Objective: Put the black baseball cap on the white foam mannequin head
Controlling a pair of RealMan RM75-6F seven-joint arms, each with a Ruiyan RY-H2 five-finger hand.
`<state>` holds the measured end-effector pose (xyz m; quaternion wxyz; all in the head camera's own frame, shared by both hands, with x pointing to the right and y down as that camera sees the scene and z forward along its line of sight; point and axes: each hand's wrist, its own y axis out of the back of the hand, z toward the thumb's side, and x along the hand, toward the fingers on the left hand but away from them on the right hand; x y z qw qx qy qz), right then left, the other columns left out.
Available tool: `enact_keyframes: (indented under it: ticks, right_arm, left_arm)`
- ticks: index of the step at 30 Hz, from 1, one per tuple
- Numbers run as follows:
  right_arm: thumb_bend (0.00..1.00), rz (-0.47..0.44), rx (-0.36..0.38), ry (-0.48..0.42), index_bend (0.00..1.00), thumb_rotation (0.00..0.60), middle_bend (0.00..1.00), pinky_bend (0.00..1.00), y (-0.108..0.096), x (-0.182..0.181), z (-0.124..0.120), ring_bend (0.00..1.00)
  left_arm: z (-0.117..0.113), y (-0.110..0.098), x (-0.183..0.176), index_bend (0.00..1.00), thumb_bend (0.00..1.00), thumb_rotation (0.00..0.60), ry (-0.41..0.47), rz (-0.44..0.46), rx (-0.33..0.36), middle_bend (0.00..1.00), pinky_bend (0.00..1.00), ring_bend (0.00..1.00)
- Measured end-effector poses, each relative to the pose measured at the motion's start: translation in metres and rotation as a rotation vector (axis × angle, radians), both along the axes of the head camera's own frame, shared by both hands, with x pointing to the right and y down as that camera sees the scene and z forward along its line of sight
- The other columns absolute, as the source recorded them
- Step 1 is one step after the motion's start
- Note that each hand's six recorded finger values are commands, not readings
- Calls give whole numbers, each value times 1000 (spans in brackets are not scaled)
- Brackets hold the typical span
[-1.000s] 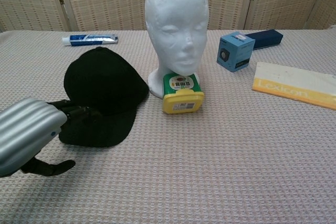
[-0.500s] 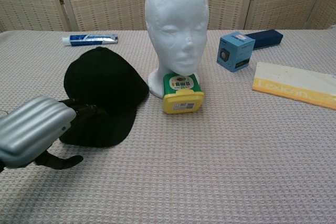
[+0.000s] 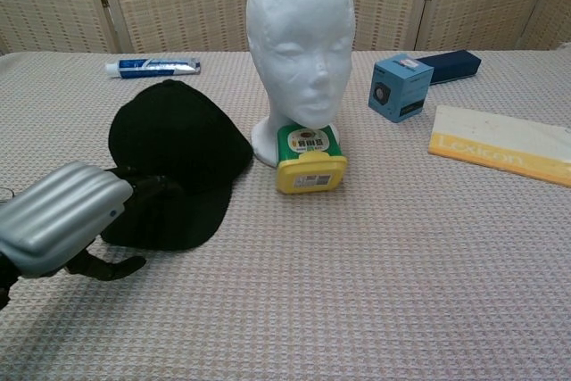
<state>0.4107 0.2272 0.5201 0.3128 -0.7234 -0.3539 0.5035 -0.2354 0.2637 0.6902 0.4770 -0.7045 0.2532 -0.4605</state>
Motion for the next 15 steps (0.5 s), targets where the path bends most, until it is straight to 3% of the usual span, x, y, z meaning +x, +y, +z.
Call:
enact_keyframes:
  ticks: [15]
  right_arm:
    - [282, 12, 10, 13, 0, 600, 0, 0, 2, 3, -3, 0]
  left_arm:
    - [10, 1, 2, 272, 295, 600, 19, -8, 4, 421, 549, 328]
